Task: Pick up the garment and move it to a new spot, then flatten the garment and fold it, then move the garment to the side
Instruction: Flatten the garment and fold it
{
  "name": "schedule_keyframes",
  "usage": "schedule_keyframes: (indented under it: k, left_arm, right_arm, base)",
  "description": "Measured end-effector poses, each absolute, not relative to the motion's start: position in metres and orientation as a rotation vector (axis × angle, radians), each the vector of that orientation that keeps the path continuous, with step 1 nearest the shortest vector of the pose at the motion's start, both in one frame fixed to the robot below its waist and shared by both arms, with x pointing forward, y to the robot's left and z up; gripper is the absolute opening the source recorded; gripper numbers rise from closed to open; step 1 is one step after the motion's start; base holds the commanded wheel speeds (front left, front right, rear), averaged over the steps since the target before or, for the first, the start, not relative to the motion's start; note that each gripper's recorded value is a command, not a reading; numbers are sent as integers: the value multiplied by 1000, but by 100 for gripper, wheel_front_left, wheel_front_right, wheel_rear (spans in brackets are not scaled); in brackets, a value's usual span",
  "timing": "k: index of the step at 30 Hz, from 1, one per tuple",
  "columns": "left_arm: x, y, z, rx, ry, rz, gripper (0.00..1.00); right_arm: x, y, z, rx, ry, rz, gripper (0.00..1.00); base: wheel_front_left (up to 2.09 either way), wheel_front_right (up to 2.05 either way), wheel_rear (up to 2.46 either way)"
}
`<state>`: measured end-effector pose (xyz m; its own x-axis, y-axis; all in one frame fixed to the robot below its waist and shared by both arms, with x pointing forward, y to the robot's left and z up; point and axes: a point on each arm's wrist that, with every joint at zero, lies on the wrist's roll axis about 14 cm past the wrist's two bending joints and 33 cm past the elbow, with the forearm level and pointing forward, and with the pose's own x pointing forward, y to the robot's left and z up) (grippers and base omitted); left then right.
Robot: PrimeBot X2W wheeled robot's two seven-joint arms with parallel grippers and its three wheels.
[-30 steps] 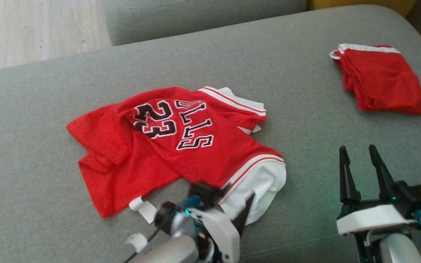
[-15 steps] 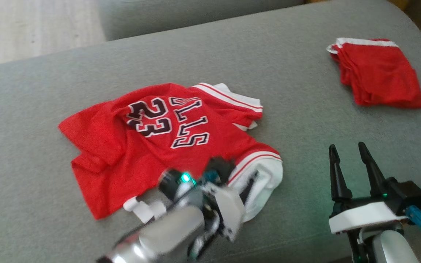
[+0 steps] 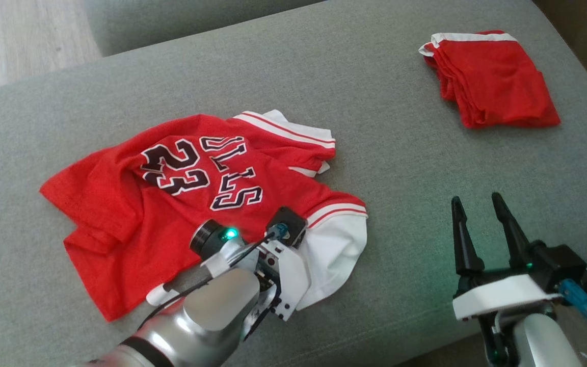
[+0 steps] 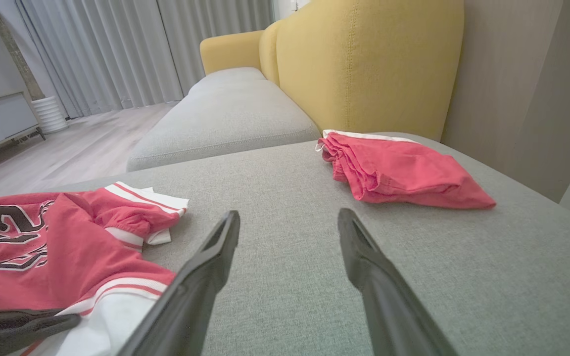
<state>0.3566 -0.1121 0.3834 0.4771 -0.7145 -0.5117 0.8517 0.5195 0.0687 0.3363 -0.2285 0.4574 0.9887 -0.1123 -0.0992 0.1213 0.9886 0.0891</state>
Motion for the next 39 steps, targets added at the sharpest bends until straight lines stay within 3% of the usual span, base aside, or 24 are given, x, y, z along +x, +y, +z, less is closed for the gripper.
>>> schedule_keyframes:
  k: [12, 13, 14, 15, 16, 28, 39]
  left_arm:
    - [401, -91, 407, 316, 316, -790, 0]
    - [400, -90, 407, 312, 316, -790, 8]
    - [400, -89, 407, 304, 316, -787, 27]
    - [399, -90, 408, 292, 314, -786, 96]
    - [398, -90, 410, 274, 314, -784, 100]
    - [415, -78, 513, -78, 66, -555, 100]
    - [357, 78, 482, -74, 77, -138, 100]
  right_arm:
    - [344, -220, 458, 98, 85, -89, 100]
    - [344, -220, 458, 98, 86, -86, 100]
    - [345, -219, 458, 98, 86, -84, 100]
    - [345, -218, 458, 98, 86, -81, 100]
    - [346, -218, 458, 99, 85, -79, 100]
    - [354, -220, 487, 38, -4, -67, 100]
    - [334, -216, 482, 16, 10, -49, 100]
  base:
    - [0, 0, 0]
    - [0, 0, 0]
    - [0, 0, 0]
    - [0, 0, 0]
    - [0, 0, 0]
    - [0, 0, 0]
    - [0, 0, 0]
